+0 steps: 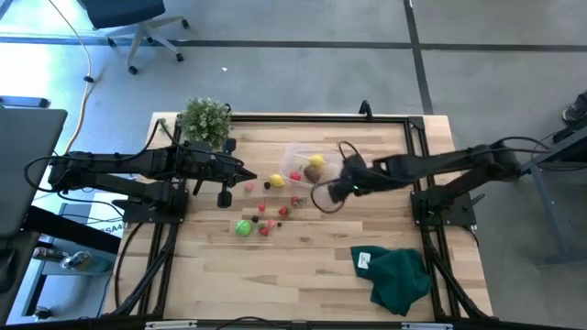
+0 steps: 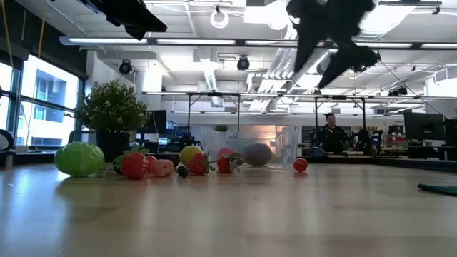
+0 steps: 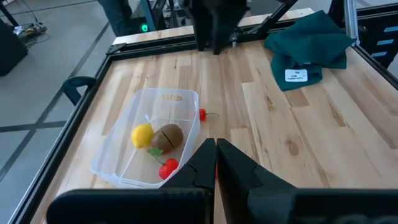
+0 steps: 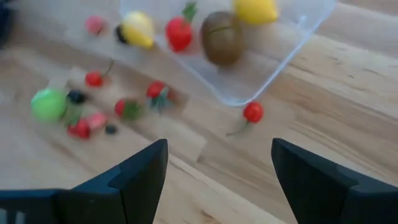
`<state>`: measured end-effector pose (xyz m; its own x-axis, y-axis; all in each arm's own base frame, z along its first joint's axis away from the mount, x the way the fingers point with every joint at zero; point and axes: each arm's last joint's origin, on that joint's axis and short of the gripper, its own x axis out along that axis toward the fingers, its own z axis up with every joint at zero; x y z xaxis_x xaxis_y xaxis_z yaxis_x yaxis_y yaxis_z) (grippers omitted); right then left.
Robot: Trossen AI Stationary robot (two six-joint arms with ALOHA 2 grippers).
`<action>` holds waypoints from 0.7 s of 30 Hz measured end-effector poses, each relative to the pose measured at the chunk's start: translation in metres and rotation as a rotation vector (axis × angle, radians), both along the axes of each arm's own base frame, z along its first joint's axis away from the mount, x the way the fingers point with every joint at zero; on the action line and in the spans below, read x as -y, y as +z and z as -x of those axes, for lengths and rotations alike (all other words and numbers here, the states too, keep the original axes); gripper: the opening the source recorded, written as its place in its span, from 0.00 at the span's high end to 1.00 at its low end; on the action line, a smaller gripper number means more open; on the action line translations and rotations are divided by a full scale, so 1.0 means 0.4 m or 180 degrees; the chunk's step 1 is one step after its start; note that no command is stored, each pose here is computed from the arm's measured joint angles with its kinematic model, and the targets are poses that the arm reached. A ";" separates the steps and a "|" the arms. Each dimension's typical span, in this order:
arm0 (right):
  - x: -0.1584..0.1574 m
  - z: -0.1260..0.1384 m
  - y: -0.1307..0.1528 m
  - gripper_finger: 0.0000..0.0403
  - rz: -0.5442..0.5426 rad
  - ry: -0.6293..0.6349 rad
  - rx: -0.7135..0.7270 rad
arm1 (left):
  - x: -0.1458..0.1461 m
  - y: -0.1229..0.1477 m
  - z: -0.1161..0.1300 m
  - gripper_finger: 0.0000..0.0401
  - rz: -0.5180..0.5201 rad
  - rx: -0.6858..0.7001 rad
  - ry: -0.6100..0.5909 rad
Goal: Pick and placing Produce into tupperware
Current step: Put the red cherry into the transparent bin
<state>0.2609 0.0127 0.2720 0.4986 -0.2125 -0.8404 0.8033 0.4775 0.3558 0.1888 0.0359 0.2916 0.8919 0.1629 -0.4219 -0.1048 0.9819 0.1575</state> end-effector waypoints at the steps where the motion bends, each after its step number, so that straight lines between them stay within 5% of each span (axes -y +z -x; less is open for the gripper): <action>1: -0.004 0.014 -0.016 0.31 0.0041 0.0098 0.0054 | 0.000 0.000 0.000 0.99 -0.0001 0.0000 0.0000; 12: -0.013 0.077 -0.180 0.31 0.0181 0.0291 0.0342 | 0.000 0.000 0.000 0.99 0.0000 0.0000 0.0000; 21: 0.002 0.087 -0.250 0.33 0.0835 0.0390 0.0226 | 0.000 0.000 0.000 0.99 0.0000 -0.0001 0.0001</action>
<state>0.2261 0.0118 0.1721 0.5894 -0.3524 -0.7269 0.7115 0.6525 0.2606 0.1888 0.0359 0.2915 0.8918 0.1631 -0.4221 -0.1050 0.9819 0.1574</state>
